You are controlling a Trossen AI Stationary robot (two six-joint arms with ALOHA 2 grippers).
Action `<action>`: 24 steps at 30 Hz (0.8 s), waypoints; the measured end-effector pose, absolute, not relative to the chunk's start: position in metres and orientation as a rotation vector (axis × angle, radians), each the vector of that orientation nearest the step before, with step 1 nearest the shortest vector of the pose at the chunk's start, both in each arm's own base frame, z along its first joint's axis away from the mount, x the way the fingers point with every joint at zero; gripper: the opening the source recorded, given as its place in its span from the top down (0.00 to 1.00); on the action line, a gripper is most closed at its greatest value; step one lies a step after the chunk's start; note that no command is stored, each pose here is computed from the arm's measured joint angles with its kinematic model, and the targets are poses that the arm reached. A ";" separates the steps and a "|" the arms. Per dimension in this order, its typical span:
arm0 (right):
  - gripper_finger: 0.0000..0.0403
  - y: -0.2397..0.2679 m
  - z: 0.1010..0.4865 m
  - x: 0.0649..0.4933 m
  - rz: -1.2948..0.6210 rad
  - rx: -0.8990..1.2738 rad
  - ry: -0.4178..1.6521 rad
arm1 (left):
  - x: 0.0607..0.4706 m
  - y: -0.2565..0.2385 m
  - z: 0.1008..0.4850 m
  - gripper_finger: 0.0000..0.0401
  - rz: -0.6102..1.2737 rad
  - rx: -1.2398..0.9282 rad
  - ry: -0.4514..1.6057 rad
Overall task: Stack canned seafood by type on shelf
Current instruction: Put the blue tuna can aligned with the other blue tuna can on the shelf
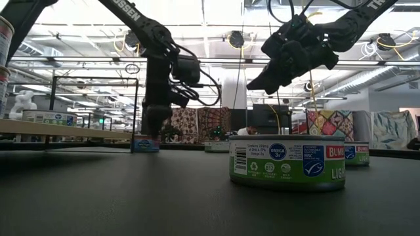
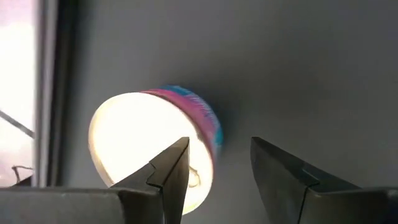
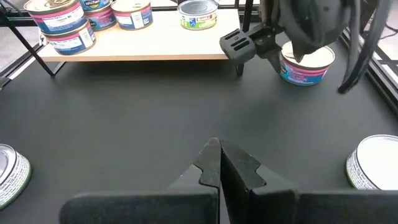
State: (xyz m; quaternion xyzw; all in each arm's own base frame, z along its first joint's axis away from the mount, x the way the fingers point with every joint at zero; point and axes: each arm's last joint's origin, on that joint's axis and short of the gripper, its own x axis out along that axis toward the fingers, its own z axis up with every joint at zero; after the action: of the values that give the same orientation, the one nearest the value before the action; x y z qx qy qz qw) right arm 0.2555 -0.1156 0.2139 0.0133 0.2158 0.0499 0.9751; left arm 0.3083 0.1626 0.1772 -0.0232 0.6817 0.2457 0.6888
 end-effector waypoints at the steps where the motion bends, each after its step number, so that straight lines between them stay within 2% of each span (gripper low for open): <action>1: 1.00 -0.116 0.214 0.255 0.101 0.028 0.437 | 0.309 0.162 0.175 0.57 0.542 -0.053 1.529; 24: 1.00 -0.115 0.213 0.255 0.101 0.030 0.442 | 0.303 0.171 0.169 0.57 0.563 -0.071 1.545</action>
State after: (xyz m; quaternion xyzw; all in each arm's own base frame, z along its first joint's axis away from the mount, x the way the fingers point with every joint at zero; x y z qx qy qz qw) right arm 0.2552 -0.1155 0.2131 0.0148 0.2192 0.0499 0.9743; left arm 0.3034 0.1714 0.1685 -0.0314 0.6883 0.2507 0.6800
